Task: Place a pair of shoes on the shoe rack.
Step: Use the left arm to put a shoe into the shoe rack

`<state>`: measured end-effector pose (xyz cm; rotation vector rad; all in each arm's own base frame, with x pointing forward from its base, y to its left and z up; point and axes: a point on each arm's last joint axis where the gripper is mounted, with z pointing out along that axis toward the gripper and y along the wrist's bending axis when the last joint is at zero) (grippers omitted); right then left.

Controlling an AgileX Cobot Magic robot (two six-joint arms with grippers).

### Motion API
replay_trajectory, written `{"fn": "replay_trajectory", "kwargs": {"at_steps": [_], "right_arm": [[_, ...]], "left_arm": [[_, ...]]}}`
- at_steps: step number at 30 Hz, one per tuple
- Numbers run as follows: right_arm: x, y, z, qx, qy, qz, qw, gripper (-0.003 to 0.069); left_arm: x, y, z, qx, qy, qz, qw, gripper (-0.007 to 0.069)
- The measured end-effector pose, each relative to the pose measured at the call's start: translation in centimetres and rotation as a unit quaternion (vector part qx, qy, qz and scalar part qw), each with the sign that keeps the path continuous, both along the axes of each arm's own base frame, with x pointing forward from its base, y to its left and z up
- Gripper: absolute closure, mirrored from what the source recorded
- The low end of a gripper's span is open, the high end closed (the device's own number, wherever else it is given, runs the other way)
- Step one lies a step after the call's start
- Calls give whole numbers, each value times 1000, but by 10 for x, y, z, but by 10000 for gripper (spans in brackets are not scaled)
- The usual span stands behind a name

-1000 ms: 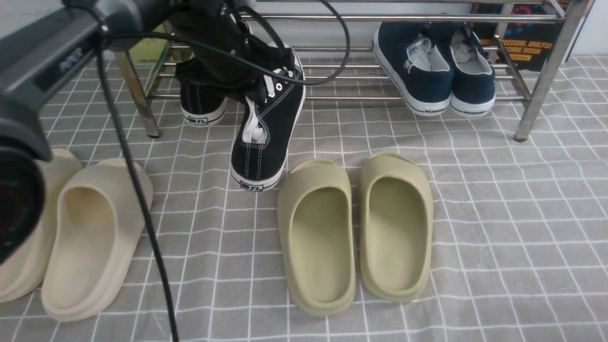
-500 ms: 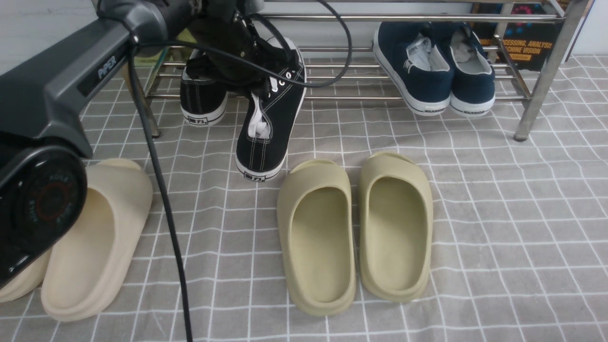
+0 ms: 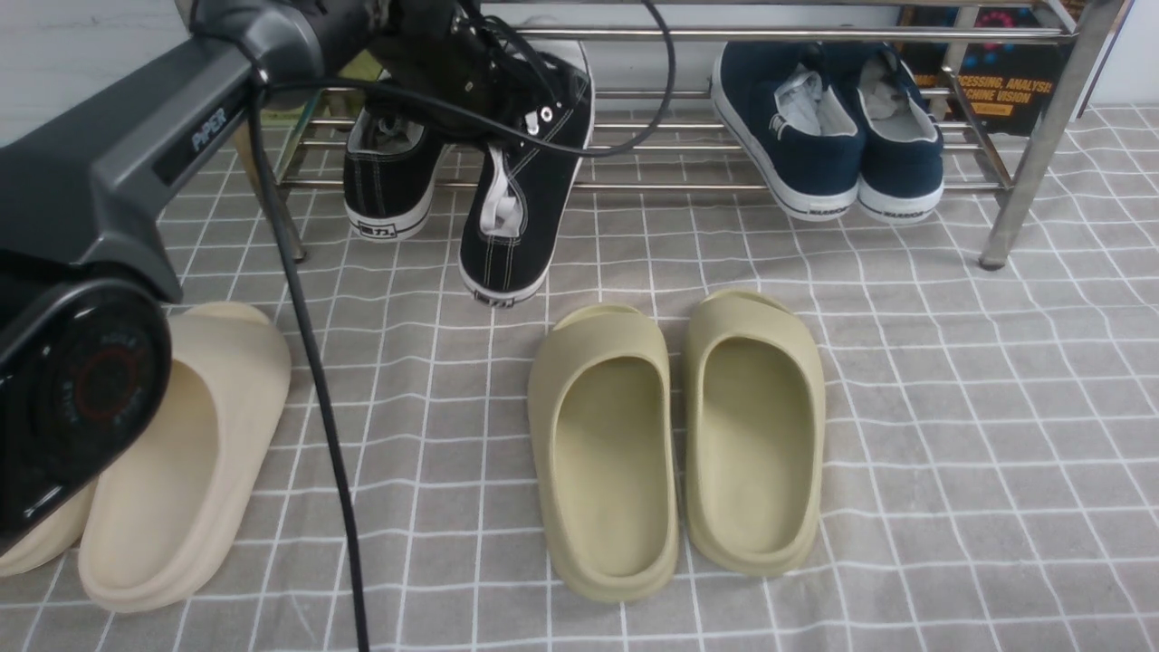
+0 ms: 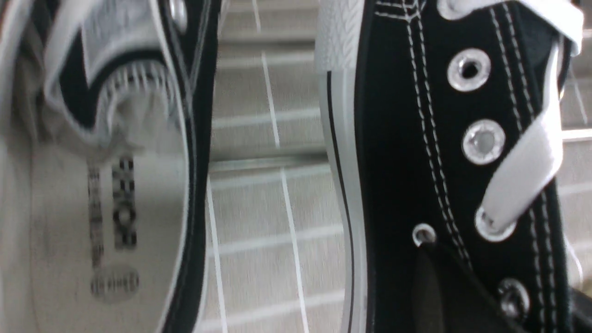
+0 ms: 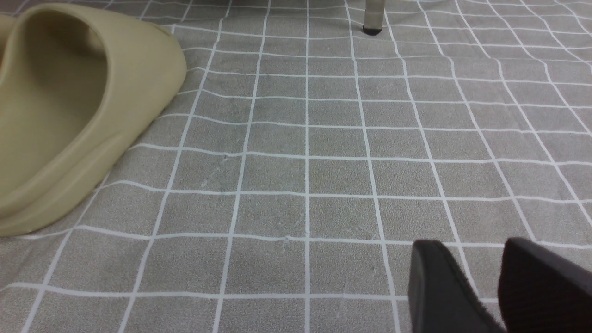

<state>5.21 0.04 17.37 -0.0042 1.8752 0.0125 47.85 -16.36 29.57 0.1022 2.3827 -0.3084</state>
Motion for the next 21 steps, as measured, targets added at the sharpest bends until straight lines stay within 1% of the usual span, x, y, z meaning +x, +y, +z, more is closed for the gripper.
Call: {"fn": "replay_trajectory", "kwargs": {"at_steps": [3,6,12,16,18,19,20,21], "right_arm": [[0,0,0,0,0,0,1000,419],[0,0,0,0,0,0,1000,419],[0,0,0,0,0,0,1000,419],[0,0,0,0,0,0,1000,419],[0,0,0,0,0,0,1000,419],[0,0,0,0,0,0,1000,419],[0,0,0,0,0,0,1000,419],[0,0,0,0,0,0,1000,419]], "left_arm": [[8,0,-6,6,-28,5,1000,561],[13,-1,-11,9,-40,6,999,561],[24,0,-26,41,-70,2,997,561],[29,0,-28,46,-93,2,995,561],[30,0,-27,37,-100,8,994,547],[31,-1,-26,28,-104,14,994,523],[31,-1,-26,28,-105,13,994,523],[32,-1,-25,18,-111,19,993,479]]}}
